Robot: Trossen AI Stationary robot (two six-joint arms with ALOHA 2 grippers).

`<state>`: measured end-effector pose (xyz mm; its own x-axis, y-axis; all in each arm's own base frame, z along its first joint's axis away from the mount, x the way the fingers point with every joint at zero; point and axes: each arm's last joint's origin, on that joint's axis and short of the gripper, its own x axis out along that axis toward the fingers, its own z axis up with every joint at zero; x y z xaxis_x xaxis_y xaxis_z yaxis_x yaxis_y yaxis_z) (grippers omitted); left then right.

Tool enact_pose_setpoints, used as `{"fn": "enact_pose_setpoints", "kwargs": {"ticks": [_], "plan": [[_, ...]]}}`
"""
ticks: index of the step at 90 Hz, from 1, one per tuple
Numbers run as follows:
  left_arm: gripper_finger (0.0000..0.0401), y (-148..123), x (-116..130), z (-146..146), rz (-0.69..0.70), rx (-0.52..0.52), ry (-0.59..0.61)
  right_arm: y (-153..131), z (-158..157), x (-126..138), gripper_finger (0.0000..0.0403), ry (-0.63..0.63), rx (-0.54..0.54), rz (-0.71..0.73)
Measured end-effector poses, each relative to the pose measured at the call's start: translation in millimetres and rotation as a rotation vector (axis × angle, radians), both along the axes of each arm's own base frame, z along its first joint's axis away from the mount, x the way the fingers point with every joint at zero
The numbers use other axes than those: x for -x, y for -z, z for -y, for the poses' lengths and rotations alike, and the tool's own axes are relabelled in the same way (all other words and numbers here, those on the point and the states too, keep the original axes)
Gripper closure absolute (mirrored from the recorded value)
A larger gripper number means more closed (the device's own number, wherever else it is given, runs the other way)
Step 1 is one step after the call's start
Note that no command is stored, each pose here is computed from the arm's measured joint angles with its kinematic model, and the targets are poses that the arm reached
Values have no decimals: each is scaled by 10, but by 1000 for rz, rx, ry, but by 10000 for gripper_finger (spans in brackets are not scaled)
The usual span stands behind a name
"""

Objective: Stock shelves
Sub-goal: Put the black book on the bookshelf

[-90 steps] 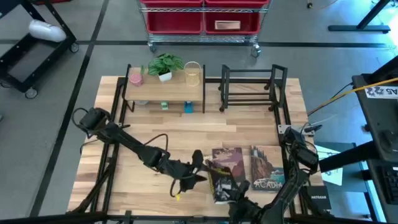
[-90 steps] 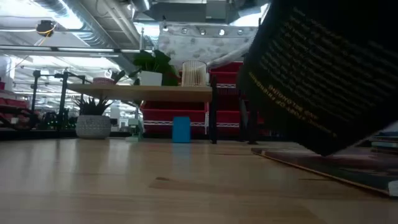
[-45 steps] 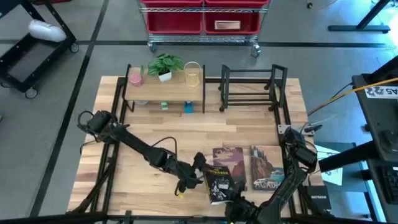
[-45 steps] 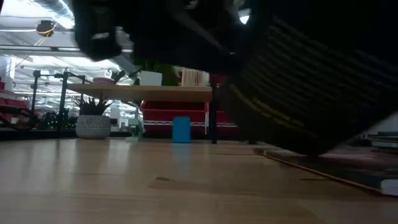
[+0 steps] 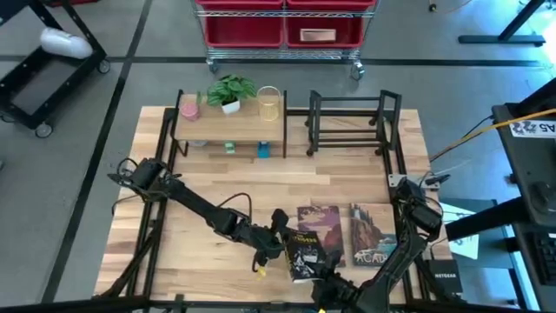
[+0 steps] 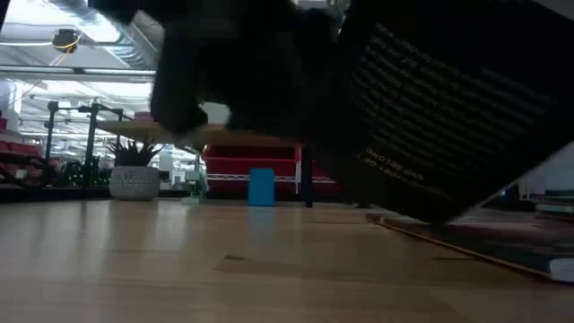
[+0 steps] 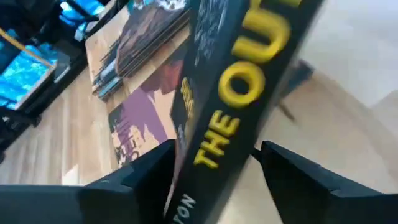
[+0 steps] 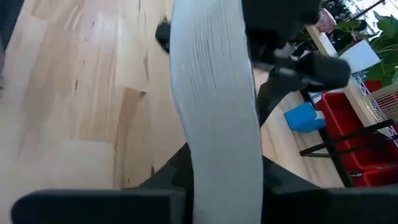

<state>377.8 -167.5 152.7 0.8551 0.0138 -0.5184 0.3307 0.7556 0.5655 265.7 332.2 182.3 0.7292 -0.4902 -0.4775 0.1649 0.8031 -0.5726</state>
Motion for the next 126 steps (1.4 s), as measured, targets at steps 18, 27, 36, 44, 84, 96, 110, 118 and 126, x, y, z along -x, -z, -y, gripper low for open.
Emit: {"fn": "enact_pose_setpoints", "kwargs": {"ticks": [18, 27, 36, 44, 84, 96, 110, 118, 126], "plan": [[364, 66, 32, 29, 14, -39, -142, 2, 16, -3, 338, 25, -24, 15], [365, 17, 61, 76, 63, -100, -241, 2, 42, 12, 314, 26, 7, -3], [365, -56, 94, 110, 79, -255, -375, -6, 125, -6, 271, 73, -19, -48], [365, -87, 116, 68, 48, -404, -482, -41, 201, 2, 222, 117, -45, -100], [365, -227, -7, -224, 28, -451, -689, -314, 326, -252, 111, 116, 65, 50], [365, -229, -29, -272, 23, -445, -697, -314, 564, -488, 130, 152, 128, -5], [365, -217, -31, -266, 14, -403, -683, -291, 874, -731, 159, 237, 85, -85], [365, -203, -16, -255, 9, -409, -682, -273, 1000, -797, 186, 272, 40, -155], [365, -182, 14, -235, 1, -399, -687, -268, 1053, -808, 234, 286, 37, -189]]}}
